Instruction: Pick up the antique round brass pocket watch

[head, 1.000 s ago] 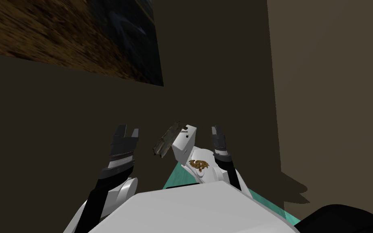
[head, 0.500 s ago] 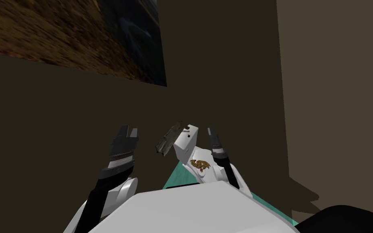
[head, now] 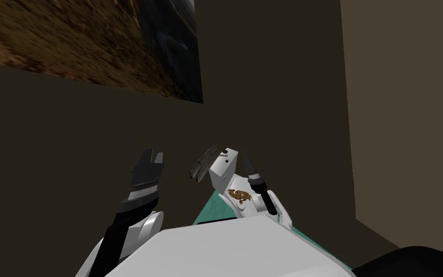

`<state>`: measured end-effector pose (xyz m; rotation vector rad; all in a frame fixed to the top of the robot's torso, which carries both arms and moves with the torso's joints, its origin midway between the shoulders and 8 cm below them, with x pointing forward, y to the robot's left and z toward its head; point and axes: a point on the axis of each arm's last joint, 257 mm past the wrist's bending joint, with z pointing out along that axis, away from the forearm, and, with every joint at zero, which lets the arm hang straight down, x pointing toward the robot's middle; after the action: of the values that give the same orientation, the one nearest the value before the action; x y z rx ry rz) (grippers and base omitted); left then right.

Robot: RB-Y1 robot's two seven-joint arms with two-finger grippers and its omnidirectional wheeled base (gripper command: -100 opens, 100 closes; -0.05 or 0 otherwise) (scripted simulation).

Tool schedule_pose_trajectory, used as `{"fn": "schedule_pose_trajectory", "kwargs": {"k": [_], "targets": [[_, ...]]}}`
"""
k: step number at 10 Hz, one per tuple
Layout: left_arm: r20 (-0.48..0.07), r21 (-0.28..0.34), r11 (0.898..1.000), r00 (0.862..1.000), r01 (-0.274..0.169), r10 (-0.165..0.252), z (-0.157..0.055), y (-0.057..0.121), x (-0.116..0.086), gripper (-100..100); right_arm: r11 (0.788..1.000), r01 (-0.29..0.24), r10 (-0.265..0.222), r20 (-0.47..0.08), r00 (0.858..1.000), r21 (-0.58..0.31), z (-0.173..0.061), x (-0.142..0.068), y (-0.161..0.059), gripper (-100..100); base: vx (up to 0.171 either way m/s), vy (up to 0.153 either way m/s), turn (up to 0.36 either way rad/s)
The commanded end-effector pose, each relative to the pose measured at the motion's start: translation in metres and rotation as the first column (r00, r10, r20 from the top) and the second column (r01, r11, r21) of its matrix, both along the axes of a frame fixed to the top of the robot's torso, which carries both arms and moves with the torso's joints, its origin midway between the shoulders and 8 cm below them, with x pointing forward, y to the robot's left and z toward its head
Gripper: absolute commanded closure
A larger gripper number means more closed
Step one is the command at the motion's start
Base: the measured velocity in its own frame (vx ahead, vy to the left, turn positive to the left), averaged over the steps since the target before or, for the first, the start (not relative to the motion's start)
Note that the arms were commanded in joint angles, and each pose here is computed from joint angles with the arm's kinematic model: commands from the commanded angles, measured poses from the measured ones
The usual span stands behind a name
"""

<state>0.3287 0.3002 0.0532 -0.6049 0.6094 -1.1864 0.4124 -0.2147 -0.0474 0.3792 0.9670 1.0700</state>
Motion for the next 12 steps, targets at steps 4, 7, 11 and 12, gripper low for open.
{"fn": "schedule_pose_trajectory", "kwargs": {"k": [4, 7, 11, 12], "targets": [[0.000, 0.000, 1.000, 1.000, 0.000, 0.000, 0.000, 0.000, 0.000, 0, 0.992, 0.017, -0.032, -0.118, 0.992, -0.128, -0.048, 0.039, 0.003, -100, -0.033, 0.004, 0.137], [0.000, 0.000, 1.000, 1.000, 0.000, 0.000, 0.000, 0.000, 0.000, 0, 0.977, 0.027, -0.068, -0.189, 0.980, -0.210, -0.080, 0.063, 0.001, -100, -0.025, 0.006, 0.094], [0.000, 0.000, 1.000, 1.000, 0.000, 0.000, 0.000, 0.000, 0.000, 0, 0.954, 0.035, -0.115, -0.258, 0.959, -0.297, -0.113, 0.086, -0.005, -100, -0.036, 0.009, 0.117], [0.000, 0.000, 1.000, 1.000, 0.000, 0.000, 0.000, 0.000, 0.000, 0, 0.939, 0.040, -0.139, -0.272, 0.952, -0.341, -0.120, 0.097, -0.007, -100, -0.028, 0.011, 0.129]]}}
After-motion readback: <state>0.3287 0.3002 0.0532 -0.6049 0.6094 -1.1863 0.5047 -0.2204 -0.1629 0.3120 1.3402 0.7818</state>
